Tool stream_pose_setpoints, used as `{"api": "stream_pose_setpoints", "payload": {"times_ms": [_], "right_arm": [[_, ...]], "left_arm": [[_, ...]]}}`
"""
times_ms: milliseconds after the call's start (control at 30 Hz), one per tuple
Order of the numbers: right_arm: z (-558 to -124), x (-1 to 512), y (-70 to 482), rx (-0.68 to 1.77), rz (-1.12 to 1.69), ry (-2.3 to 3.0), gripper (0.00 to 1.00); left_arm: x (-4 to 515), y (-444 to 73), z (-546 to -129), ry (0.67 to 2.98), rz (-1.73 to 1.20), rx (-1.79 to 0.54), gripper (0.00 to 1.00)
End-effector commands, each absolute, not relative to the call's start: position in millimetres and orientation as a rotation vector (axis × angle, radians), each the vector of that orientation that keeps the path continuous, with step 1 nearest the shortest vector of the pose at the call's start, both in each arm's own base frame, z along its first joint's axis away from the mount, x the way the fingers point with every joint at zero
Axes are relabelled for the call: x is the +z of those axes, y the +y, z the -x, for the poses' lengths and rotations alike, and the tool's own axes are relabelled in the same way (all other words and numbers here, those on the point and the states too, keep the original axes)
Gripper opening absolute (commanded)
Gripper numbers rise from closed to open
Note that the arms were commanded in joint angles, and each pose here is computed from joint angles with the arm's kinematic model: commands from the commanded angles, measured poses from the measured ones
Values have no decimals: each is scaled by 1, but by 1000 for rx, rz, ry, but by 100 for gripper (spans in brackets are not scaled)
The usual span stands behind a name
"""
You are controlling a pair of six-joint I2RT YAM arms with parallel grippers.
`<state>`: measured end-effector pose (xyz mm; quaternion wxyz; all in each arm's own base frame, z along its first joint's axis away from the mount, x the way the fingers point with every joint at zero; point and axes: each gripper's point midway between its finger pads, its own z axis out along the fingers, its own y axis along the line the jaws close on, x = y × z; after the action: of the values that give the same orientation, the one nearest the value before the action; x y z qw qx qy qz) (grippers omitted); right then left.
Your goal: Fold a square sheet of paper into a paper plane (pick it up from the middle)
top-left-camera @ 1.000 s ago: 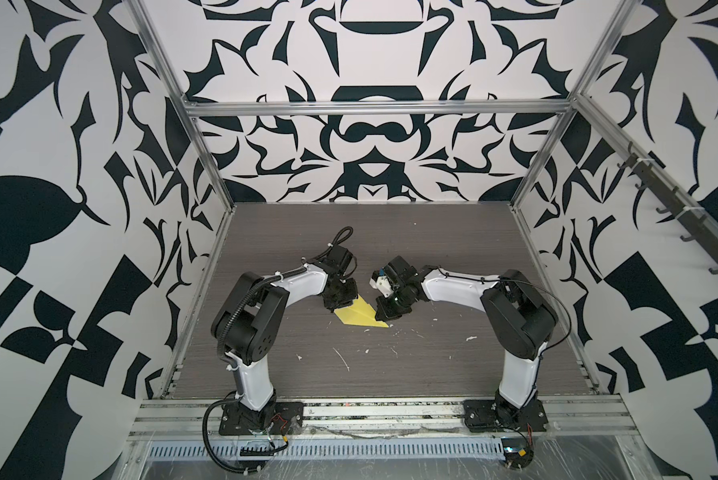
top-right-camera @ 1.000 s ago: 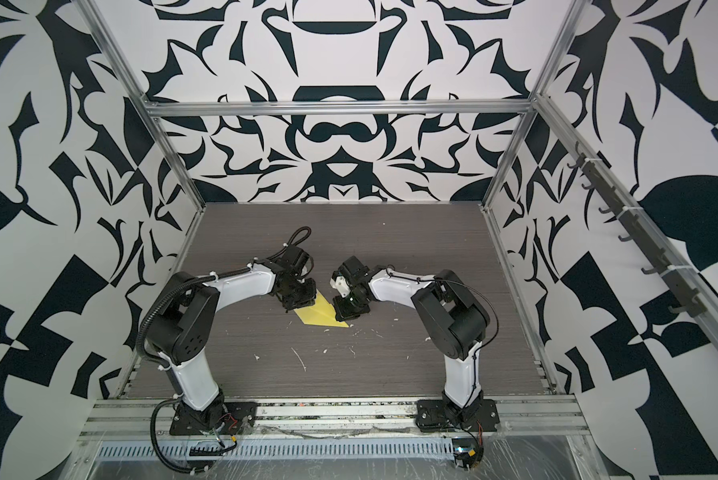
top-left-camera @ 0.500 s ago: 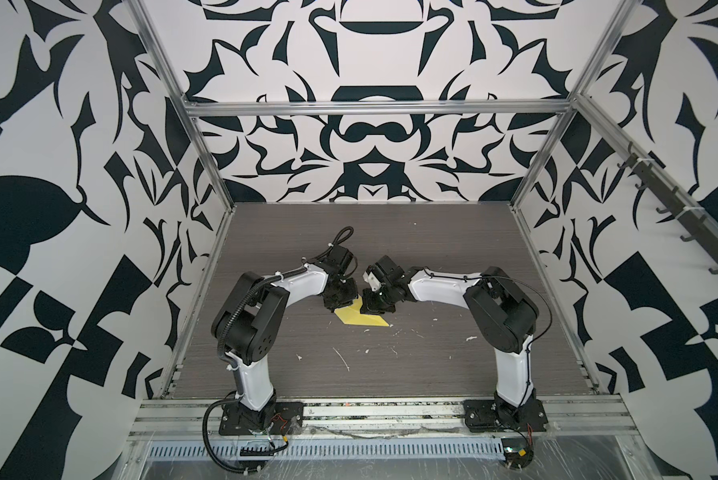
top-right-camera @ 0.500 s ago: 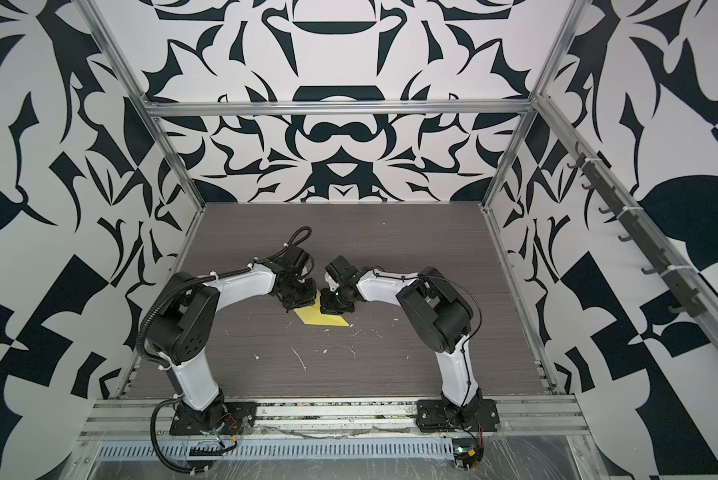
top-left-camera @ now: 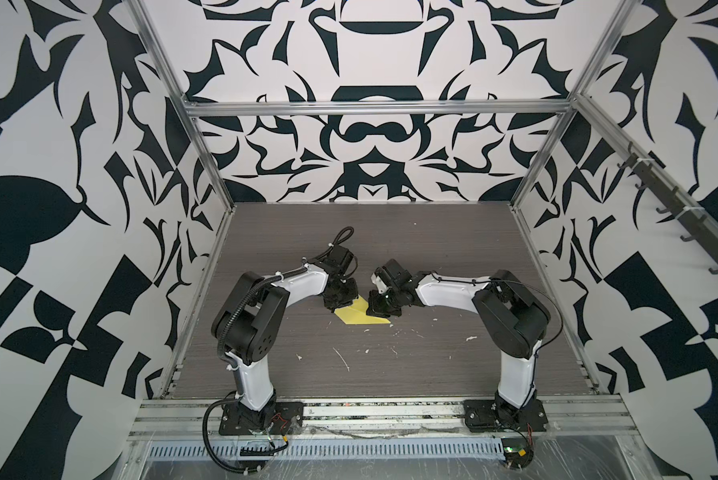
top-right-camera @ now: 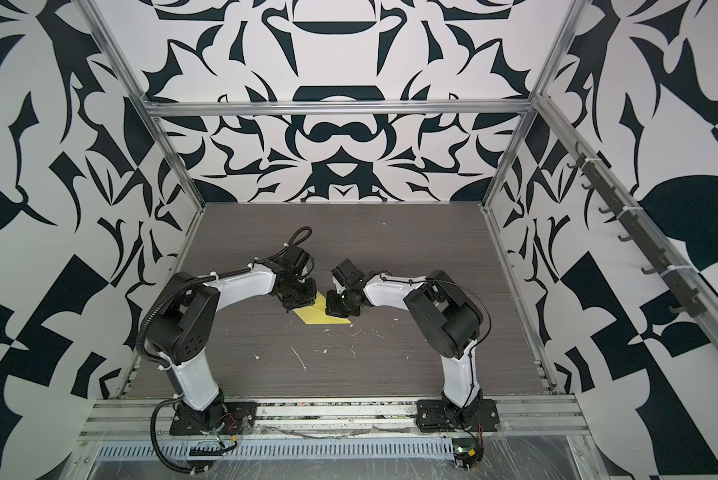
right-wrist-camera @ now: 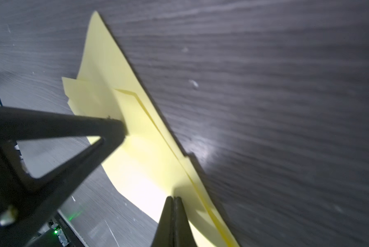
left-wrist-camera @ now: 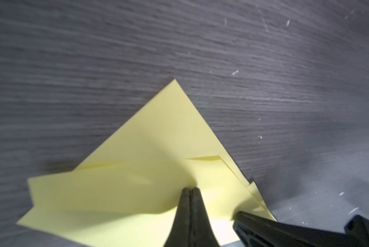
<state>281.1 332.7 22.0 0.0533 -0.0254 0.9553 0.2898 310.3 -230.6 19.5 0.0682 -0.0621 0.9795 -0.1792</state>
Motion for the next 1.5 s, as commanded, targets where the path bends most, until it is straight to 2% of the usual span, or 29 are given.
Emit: {"api": "stream_pose_setpoints", "payload": {"times_ms": [0, 400, 567, 667, 800, 900, 1100, 1200, 1300, 1467], "right_arm": [[-273, 19, 310, 797, 11, 2940, 0], [-240, 5, 253, 664, -60, 3020, 0], [-240, 16, 235, 622, -55, 2983, 0], [-254, 43, 247, 712, 15, 2866, 0], [-276, 82, 270, 838, 156, 2694, 0], [-287, 99, 286, 896, 271, 2614, 5], [-299, 108, 303, 939, 361, 2561, 17], [-302, 108, 305, 938, 368, 2550, 24], [-303, 109, 306, 946, 358, 2540, 28], [-304, 110, 304, 946, 340, 2529, 35]], "left_arm": [[-7, -211, -297, 3034, 202, -375, 0], [-1, -213, -300, 3020, 190, -385, 0], [25, -231, -317, 2958, 151, -496, 3], [61, -249, -334, 2872, 134, -613, 9], [104, -248, -342, 2744, 237, -688, 25], [109, -234, -334, 2688, 394, -702, 40], [101, -219, -308, 2576, 651, -850, 62], [89, -219, -301, 2534, 729, -932, 66], [79, -222, -302, 2518, 751, -973, 67], [62, -222, -307, 2570, 743, -900, 65]]}}
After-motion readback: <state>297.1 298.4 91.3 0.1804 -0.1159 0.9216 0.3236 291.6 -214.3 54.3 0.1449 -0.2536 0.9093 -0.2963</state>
